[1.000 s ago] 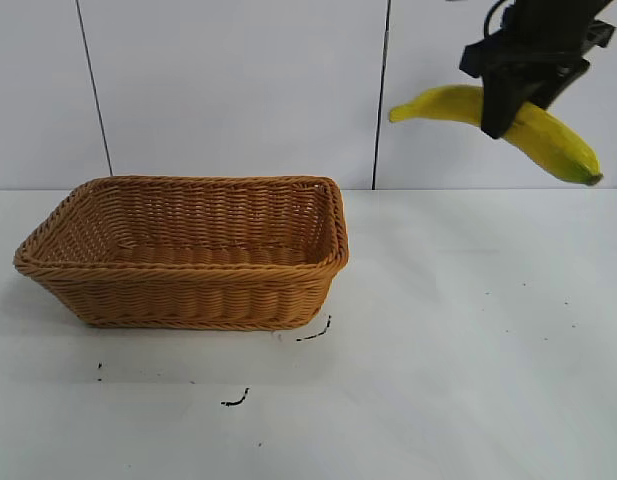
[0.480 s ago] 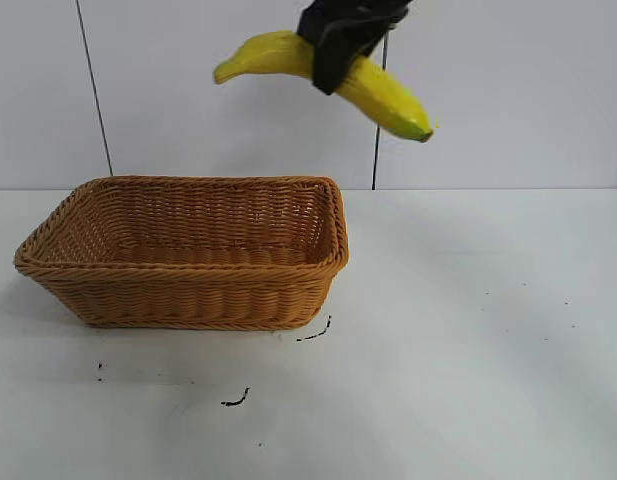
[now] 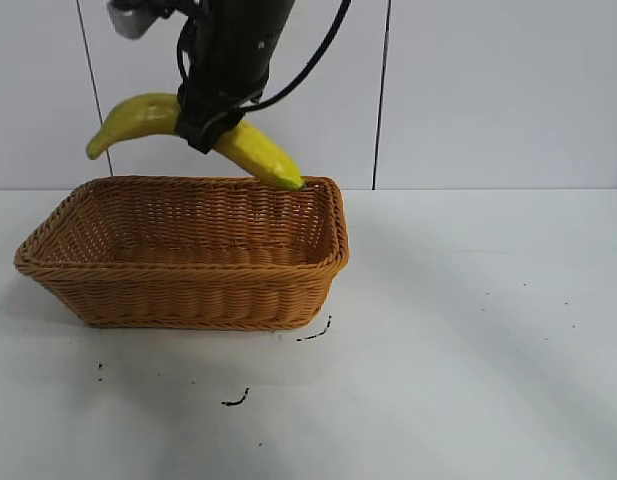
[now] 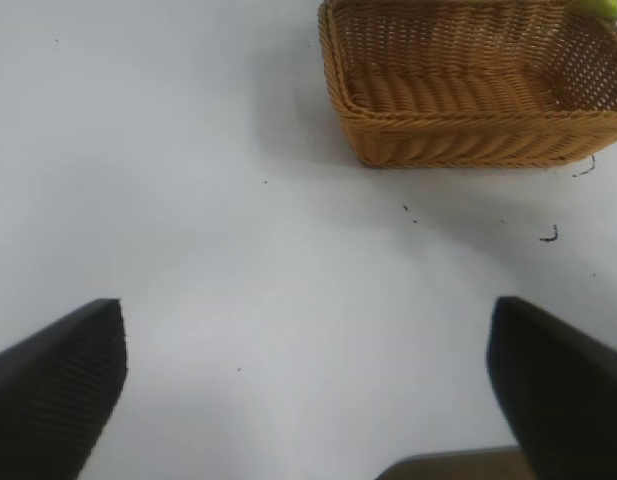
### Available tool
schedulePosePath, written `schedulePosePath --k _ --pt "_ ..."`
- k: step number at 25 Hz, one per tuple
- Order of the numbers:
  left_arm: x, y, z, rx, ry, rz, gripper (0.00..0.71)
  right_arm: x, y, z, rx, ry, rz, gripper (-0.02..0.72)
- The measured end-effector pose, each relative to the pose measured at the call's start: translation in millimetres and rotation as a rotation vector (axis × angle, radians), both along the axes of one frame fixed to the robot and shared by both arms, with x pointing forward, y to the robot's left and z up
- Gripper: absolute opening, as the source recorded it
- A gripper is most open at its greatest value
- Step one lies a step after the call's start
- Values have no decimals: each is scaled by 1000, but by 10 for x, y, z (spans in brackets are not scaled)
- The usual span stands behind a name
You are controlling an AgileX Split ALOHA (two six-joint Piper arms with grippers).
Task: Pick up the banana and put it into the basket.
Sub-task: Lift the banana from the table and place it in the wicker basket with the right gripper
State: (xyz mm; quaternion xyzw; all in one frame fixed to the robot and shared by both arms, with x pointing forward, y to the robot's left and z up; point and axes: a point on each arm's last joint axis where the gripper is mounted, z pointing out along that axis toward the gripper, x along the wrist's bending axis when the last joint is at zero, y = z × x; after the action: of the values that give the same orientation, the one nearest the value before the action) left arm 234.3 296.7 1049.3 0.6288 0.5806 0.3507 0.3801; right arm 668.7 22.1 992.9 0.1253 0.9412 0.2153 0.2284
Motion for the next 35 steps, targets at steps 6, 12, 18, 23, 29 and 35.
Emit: schedulePosePath --k 6,12,18,23,29,35 --pt "0 0 0 0 0 0 695 80 81 -432 6 29 2 318" --pt "0 0 0 0 0 0 695 102 105 -641 2 49 0 318" --pt "0 0 0 0 0 0 695 98 108 -648 6 55 -1 319" --pt "0 0 0 0 0 0 695 95 109 -636 20 65 -20 620" --pt "0 0 0 0 0 0 695 47 67 -286 119 140 -203 689" --pt "0 0 0 0 0 0 695 80 -137 280 259 216 -449 689"
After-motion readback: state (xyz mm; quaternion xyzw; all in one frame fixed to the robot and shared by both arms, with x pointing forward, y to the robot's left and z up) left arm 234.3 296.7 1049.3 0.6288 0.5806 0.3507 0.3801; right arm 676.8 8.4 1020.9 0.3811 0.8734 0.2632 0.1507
